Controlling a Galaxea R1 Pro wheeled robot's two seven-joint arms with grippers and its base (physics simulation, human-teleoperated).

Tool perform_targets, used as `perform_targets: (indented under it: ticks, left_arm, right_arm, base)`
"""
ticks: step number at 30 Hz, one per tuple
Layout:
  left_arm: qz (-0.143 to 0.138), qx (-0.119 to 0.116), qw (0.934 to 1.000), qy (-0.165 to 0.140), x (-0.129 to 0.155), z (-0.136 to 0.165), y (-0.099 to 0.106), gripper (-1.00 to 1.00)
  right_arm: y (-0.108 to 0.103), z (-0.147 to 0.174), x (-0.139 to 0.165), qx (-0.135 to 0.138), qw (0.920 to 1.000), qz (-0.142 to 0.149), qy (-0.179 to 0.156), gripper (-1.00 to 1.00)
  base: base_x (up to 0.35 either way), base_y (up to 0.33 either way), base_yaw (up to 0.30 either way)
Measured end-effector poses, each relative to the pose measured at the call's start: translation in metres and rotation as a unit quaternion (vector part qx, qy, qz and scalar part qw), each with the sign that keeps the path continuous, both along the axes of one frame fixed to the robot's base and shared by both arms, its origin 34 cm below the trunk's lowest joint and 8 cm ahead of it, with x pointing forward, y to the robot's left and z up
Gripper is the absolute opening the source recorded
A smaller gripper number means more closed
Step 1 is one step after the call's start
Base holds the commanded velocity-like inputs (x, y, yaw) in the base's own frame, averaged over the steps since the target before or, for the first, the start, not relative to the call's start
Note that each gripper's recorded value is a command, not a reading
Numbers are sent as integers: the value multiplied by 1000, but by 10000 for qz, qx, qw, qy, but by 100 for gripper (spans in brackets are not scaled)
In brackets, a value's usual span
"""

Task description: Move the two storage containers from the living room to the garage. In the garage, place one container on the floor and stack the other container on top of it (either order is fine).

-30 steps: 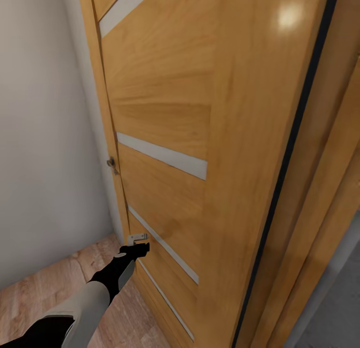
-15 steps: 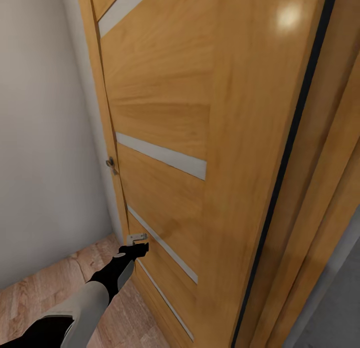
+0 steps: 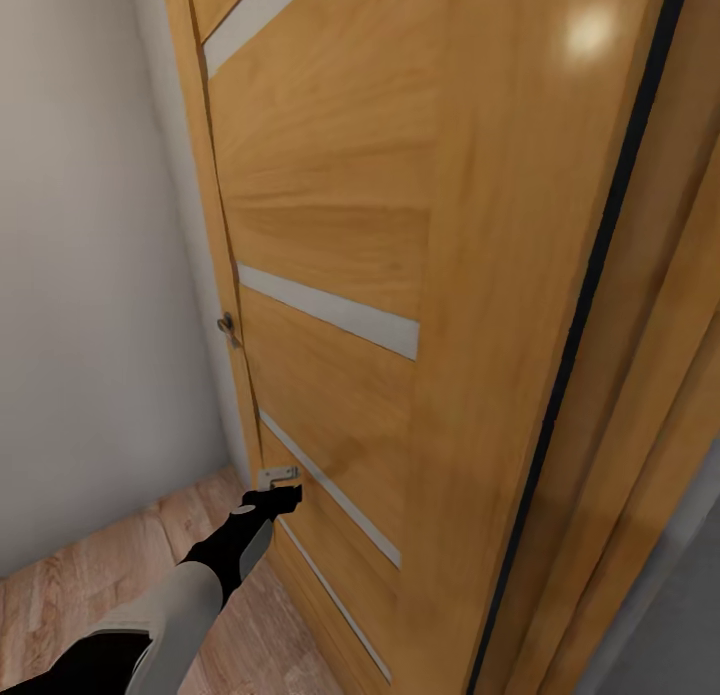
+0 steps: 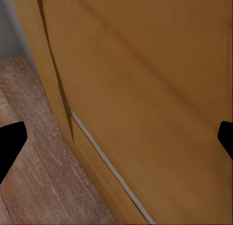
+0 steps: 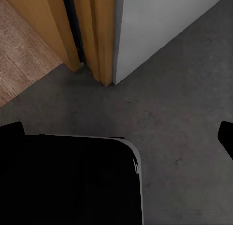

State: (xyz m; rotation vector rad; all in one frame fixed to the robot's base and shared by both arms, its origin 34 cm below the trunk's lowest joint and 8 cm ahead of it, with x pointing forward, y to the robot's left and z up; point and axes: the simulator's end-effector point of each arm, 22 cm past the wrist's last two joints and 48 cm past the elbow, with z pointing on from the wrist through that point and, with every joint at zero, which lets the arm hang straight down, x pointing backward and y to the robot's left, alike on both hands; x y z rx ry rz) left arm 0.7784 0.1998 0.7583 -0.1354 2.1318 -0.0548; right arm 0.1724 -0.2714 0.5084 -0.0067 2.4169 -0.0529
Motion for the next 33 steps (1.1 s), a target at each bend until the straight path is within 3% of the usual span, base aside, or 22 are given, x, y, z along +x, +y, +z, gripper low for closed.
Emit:
perform_targets:
  ticks: [4, 33]
  left_arm:
    - [-142, -160, 9998, -13, -1, 3, -28, 100]
    - [-116, -152, 9998, -55, -3, -2, -22, 100]
  right_arm:
    - [0, 0, 0, 0, 10000, -2, -1, 100]
    - [1, 0, 8, 4, 10000, -4, -62, 100]
  base:
    - [0, 0, 276]
    - [0, 0, 289]
